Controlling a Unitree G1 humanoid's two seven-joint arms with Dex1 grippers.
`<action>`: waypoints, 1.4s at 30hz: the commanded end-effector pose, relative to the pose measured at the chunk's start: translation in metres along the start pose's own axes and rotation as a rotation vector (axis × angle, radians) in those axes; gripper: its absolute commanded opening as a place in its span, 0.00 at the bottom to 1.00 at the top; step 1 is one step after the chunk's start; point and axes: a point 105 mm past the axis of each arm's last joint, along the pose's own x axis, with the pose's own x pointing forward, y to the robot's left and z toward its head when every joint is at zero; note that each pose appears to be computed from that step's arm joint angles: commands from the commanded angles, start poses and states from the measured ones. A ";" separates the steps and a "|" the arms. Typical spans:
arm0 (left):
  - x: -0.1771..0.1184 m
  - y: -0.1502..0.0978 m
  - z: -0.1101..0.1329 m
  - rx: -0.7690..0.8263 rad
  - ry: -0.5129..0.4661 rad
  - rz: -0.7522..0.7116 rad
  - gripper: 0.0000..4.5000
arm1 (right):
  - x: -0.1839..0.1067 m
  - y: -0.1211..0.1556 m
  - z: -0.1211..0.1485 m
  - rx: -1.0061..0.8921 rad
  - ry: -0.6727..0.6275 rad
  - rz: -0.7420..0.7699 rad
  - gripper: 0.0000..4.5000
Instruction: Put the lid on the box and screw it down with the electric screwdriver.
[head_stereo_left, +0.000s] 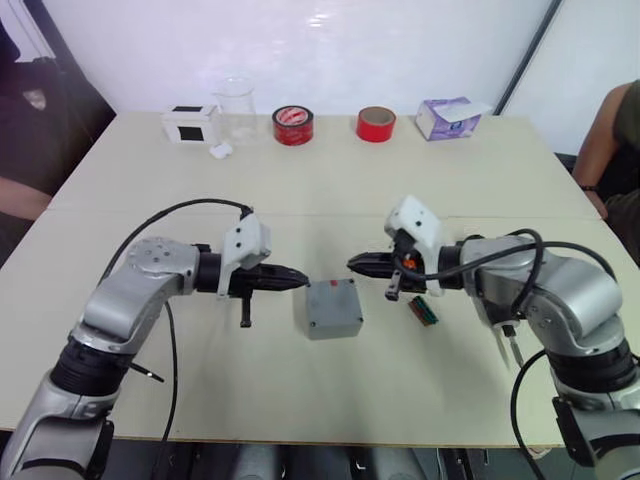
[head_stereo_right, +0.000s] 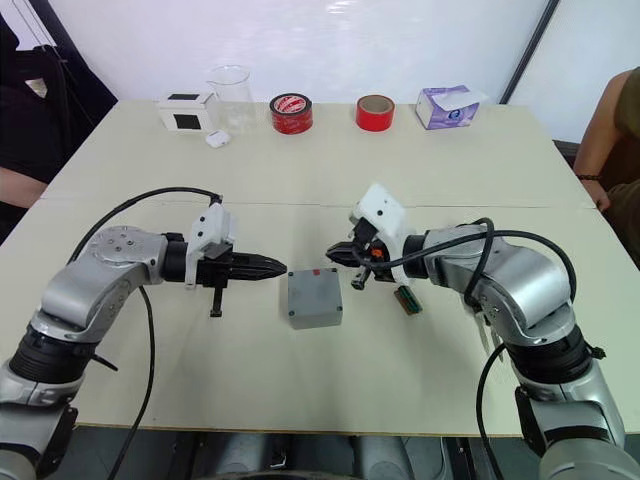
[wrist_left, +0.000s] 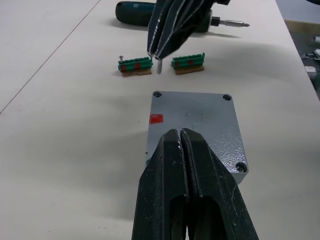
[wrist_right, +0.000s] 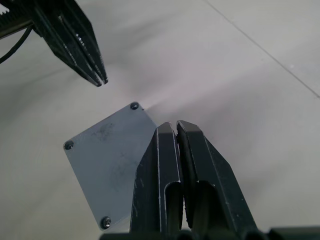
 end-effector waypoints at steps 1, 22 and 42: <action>0.000 -0.003 0.011 0.040 -0.023 0.003 0.00 | 0.000 -0.003 0.000 -0.034 -0.004 -0.017 0.01; 0.002 -0.004 0.014 0.037 -0.029 0.001 0.00 | 0.008 -0.003 -0.009 -0.023 0.014 -0.003 0.01; 0.002 -0.008 0.014 0.031 -0.029 0.002 0.00 | 0.009 -0.010 -0.014 -0.029 0.029 -0.023 0.01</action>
